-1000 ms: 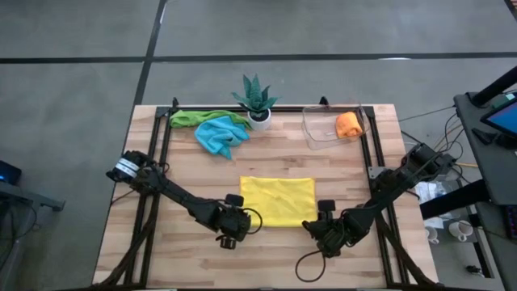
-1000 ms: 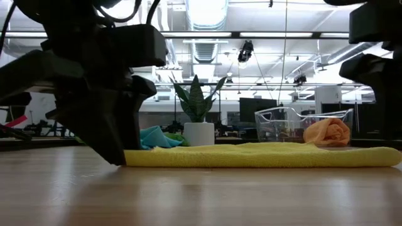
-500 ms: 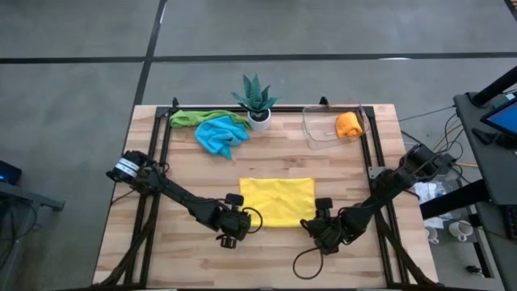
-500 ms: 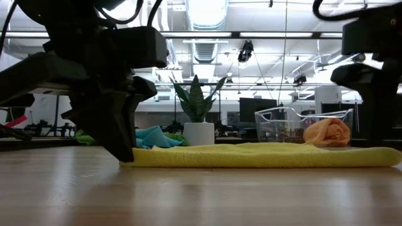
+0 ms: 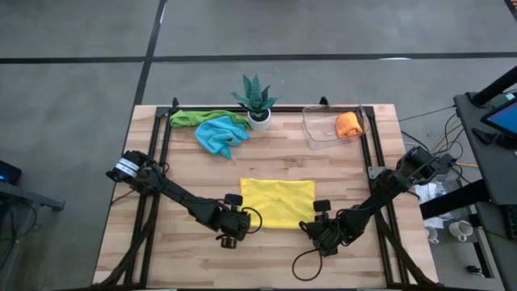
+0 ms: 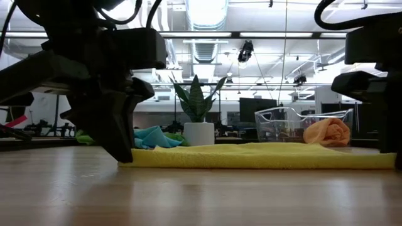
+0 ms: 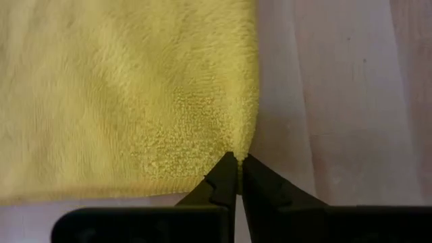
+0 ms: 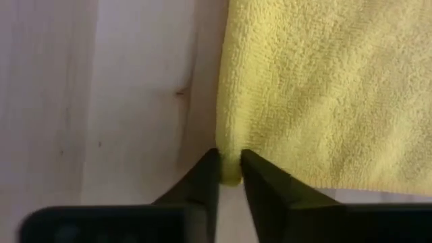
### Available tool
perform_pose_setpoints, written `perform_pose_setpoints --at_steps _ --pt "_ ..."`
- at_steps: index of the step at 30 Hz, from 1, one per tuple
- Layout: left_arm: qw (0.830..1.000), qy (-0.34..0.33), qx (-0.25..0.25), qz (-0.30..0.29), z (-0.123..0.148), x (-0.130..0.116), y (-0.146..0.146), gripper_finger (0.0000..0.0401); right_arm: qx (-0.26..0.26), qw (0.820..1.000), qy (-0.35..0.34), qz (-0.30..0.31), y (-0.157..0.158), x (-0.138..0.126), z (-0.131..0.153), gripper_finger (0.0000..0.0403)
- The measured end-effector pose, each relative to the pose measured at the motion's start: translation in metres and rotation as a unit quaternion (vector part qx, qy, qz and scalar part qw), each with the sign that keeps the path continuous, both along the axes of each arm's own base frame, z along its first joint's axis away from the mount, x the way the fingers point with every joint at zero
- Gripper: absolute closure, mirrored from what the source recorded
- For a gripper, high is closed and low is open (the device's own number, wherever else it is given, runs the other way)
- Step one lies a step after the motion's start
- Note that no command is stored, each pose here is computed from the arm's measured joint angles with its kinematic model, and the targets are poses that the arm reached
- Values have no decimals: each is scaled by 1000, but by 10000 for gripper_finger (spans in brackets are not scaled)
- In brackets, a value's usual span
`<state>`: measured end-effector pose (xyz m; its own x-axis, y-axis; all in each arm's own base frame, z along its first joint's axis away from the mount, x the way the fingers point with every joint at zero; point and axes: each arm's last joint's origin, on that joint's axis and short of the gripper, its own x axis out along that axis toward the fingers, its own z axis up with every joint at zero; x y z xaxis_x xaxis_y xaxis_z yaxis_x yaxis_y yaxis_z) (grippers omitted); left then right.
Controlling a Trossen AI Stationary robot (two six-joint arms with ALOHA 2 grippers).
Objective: Roll microfiber towels into tight, uniform cylinder then place into a basket
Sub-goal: Fold the yellow microfiber cloth
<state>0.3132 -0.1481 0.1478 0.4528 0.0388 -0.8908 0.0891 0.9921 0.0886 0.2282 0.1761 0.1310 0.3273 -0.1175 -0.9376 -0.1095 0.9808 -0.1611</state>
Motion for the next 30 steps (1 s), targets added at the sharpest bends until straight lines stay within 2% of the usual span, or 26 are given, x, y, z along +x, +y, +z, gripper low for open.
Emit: perform_pose_setpoints --at_steps 2,4,10,15,19,22,26,30 --pt "1000 -1 -9 16 0 0 -1 400 5 1000 -2 0 0 0 -1 376" --pt "1000 -1 -14 21 0 -2 -4 400 10 1000 -1 -2 0 -1 -1 388" --pt "998 3 -56 3 5 -11 -23 400 54 998 12 -6 7 -2 6 393" --pt "996 -24 -83 -9 33 -17 -24 400 122 992 13 16 14 -1 30 394" --pt "995 -62 -72 -18 56 -24 -15 400 126 992 -4 24 9 -1 46 394" --pt "995 -84 -48 0 68 -26 -5 401 98 995 -9 12 -2 -4 54 394" --pt "996 -88 -17 29 70 -29 8 401 57 998 -12 -15 -18 -4 57 394" --pt "997 -65 -3 49 55 -30 21 401 39 999 -17 -34 -30 0 55 394"
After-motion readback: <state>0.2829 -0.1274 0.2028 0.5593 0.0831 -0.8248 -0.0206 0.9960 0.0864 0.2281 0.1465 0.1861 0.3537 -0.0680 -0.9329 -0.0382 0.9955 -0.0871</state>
